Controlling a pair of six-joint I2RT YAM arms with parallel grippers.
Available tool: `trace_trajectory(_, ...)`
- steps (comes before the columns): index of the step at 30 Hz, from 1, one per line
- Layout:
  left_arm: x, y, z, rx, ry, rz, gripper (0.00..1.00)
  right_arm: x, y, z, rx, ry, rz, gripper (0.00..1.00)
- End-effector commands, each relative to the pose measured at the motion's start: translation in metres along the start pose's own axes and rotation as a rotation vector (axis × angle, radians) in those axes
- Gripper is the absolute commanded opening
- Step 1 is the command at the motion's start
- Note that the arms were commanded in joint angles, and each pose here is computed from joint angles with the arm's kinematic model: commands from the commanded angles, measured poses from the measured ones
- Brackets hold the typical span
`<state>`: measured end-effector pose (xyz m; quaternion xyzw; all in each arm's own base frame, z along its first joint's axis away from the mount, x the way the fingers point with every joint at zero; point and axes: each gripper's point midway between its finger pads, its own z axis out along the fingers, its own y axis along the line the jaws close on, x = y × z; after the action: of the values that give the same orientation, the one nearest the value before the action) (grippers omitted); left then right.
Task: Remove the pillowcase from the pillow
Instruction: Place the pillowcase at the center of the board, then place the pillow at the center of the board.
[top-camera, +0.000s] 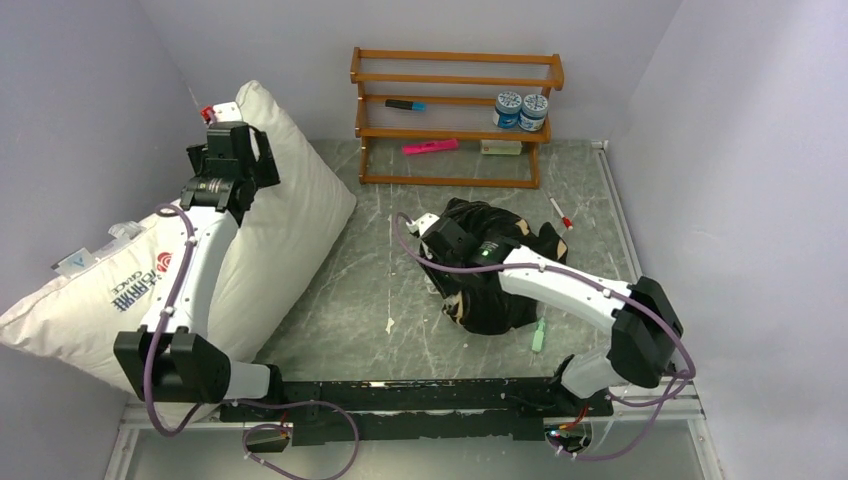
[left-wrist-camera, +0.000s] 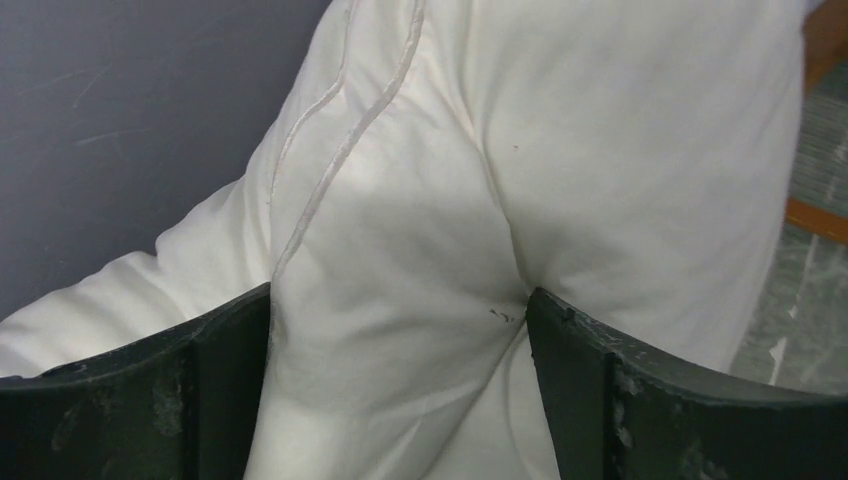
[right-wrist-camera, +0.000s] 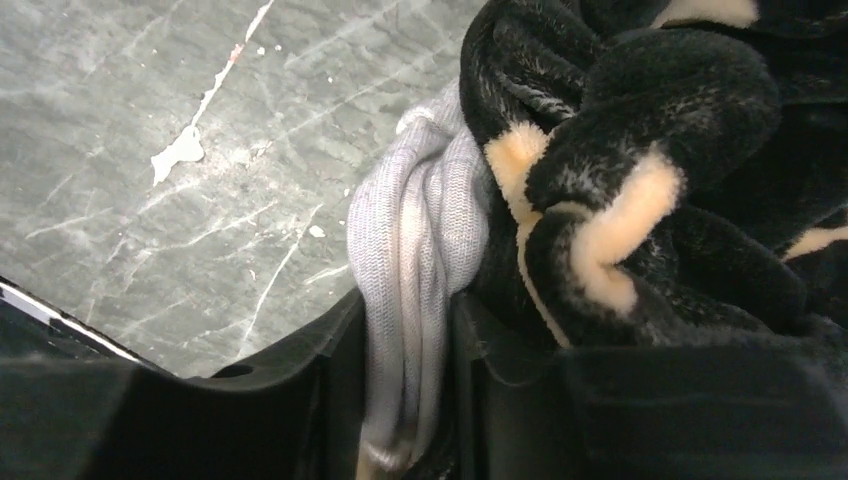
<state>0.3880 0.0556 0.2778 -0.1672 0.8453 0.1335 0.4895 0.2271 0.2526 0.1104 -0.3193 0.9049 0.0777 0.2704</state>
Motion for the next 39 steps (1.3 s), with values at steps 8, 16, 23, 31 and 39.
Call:
trace_trajectory(8, 0.007, -0.021, -0.041, 0.134, -0.021, 0.056, 0.96, -0.092, -0.035, -0.105, 0.099, -0.484, 0.102, 0.75)
trace_trajectory(16, -0.008, -0.031, -0.009, 0.082, -0.020, 0.075, 0.96, -0.088, -0.084, -0.177, 0.277, -0.731, 0.218, 0.95)
trace_trajectory(23, 0.017, -0.082, 0.047, 0.213, 0.043, 0.100, 0.96, -0.069, -0.100, -0.207, 0.317, -0.815, 0.257, 0.96)
trace_trajectory(31, 0.019, -0.124, 0.078, 0.326, 0.071, 0.060, 0.96, -0.056, -0.117, -0.218, 0.411, -0.814, 0.259, 0.96)
trace_trajectory(39, -0.036, -0.143, 0.037, 0.466, -0.018, -0.075, 0.96, -0.050, -0.137, -0.236, 0.511, -0.878, 0.298, 0.99)
